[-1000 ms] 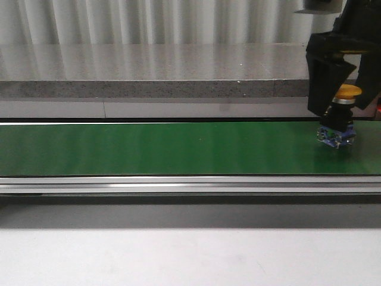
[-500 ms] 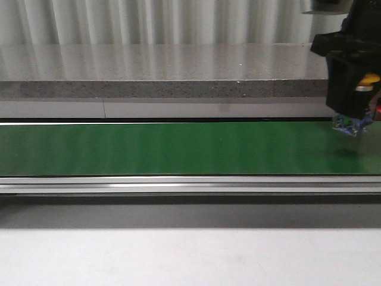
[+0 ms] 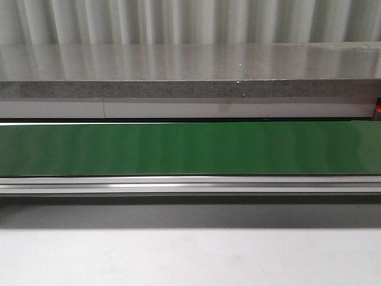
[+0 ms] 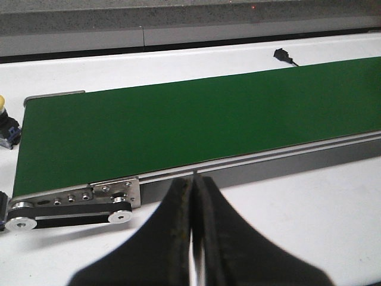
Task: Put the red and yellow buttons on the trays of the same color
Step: 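Carry the yellow button into the yellow tray and open the right gripper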
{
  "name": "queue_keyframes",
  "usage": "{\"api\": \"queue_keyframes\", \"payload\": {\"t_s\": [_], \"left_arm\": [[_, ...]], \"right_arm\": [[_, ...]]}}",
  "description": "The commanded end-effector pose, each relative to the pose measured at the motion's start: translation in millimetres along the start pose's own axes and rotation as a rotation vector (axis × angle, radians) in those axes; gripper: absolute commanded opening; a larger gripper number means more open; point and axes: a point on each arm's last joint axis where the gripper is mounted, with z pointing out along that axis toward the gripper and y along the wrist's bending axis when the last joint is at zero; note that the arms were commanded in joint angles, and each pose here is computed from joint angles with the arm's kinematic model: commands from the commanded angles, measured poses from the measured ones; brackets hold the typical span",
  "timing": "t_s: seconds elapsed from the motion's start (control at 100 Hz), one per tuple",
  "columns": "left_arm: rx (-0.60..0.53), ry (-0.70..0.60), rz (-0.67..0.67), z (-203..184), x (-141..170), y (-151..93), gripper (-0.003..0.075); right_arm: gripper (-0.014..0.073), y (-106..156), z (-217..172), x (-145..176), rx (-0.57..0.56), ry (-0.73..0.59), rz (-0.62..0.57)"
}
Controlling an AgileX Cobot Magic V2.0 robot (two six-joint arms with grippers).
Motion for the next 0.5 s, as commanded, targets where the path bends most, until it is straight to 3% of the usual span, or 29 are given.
{"api": "queue_keyframes", "payload": {"t_s": [0.0, 0.24, 0.49], "left_arm": [[0.017, -0.076, -0.001, -3.0, -11.6, -1.7, -0.002], [0.017, -0.076, -0.001, -3.0, -11.6, -1.7, -0.002], [0.017, -0.076, -0.001, -3.0, -11.6, -1.7, -0.002]], "right_arm": [[0.0216, -18.8, -21.0, -6.6, 0.022, -0.126, 0.079], [0.0216, -62.5, -1.9, -2.1, 0.075, -0.113, 0.248], [0.0216, -75.3, 34.1, -6.4, 0.083, -0.057, 0.286]]}}
